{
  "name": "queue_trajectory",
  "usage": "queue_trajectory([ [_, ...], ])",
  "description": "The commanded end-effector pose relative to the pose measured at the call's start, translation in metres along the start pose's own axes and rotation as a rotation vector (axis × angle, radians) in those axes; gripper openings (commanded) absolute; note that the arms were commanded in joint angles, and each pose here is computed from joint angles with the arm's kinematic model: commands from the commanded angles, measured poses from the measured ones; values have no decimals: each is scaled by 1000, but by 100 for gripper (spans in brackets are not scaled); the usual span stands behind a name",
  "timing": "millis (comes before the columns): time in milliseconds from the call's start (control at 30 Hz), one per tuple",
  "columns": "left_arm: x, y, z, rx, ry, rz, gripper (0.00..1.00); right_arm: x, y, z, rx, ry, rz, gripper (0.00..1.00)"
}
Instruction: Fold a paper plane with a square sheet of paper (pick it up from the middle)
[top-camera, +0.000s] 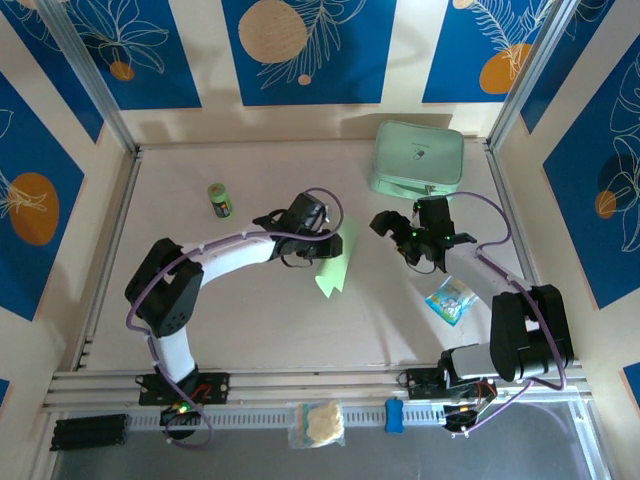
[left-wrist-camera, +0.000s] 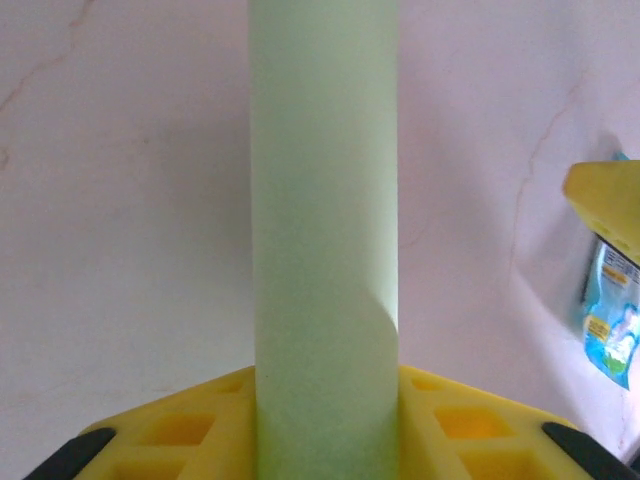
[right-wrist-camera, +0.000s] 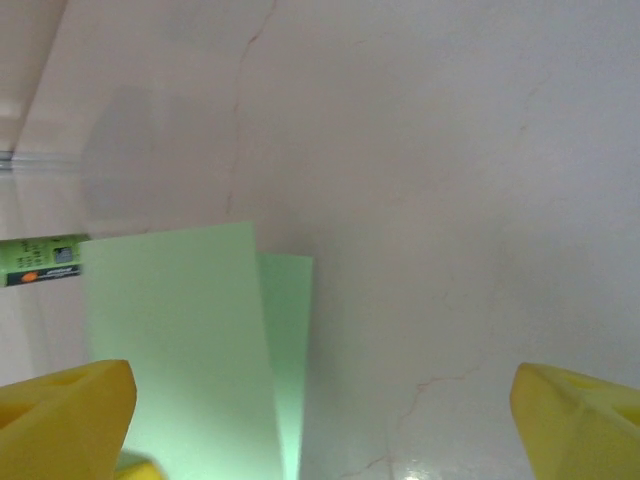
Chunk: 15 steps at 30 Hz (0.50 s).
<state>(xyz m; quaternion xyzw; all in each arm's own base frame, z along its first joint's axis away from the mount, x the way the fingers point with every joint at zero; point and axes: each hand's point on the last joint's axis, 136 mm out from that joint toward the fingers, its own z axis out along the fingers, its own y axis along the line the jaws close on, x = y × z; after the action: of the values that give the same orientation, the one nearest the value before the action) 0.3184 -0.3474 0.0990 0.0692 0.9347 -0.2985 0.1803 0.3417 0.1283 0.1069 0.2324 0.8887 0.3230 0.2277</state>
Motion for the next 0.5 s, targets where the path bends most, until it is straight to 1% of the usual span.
queue_trajectory([
  [0,-13,16,-4,-38,-101,-105,36,11,18,1,-97,43,-22,96],
  [133,-2,46,3,-125,-134,-212,36,25,26,10,-126,96,-39,94],
  [233,7,62,5,-180,-130,-248,36,38,33,20,-140,149,-60,88],
  [267,9,67,4,-200,-127,-255,36,42,37,24,-145,164,-67,85],
  [367,16,76,4,-249,-108,-258,36,55,43,38,-142,221,-83,72],
  [467,21,79,6,-262,-84,-256,37,68,48,52,-123,269,-87,60],
])
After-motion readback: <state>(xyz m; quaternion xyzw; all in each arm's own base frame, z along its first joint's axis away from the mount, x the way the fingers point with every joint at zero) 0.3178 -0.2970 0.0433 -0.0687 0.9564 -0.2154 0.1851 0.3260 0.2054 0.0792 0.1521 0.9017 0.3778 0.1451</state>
